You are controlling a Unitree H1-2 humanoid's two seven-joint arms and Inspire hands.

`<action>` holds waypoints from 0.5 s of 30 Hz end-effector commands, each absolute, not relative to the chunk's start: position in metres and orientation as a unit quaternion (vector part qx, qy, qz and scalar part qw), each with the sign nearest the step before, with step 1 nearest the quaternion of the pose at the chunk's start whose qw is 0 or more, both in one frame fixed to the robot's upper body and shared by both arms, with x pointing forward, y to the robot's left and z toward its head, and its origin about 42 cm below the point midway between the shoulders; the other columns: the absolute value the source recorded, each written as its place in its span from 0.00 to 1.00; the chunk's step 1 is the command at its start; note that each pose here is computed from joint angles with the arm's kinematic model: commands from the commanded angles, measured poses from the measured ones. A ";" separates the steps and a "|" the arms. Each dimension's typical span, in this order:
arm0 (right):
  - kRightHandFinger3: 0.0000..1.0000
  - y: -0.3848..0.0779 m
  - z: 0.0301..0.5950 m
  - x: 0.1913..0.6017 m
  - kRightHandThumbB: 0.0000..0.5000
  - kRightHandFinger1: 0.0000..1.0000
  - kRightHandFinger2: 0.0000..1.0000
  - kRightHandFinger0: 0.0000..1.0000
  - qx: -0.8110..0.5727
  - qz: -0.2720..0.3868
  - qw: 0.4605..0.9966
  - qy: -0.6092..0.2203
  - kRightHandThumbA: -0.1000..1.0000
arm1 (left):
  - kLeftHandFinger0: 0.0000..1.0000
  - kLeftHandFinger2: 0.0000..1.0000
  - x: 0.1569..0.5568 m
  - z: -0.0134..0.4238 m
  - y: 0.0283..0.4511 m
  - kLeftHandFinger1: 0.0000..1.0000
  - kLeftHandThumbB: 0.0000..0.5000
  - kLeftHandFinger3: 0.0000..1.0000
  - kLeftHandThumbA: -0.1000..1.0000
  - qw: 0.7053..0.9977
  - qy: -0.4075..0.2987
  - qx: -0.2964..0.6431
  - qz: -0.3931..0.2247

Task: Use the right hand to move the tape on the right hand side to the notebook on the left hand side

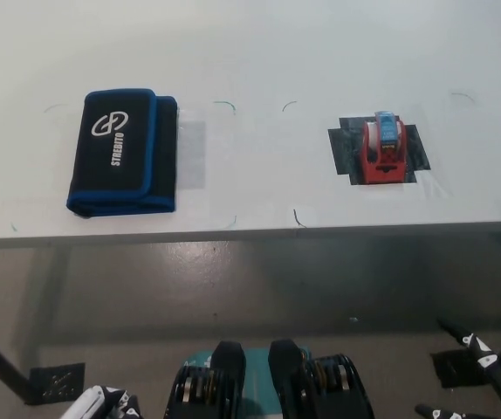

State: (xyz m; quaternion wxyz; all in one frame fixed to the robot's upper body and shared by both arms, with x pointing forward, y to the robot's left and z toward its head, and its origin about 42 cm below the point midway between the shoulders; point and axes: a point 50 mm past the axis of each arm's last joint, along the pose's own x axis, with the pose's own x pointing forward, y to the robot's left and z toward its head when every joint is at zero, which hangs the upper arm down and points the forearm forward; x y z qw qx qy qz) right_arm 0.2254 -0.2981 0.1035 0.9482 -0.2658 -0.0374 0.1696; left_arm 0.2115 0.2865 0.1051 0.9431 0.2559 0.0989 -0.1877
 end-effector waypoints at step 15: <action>1.00 -0.316 0.192 0.295 0.37 1.00 1.00 1.00 -0.258 0.087 0.946 -0.175 0.80 | 0.40 0.45 0.213 0.111 0.282 0.39 0.03 0.56 0.42 0.942 0.090 0.254 -0.200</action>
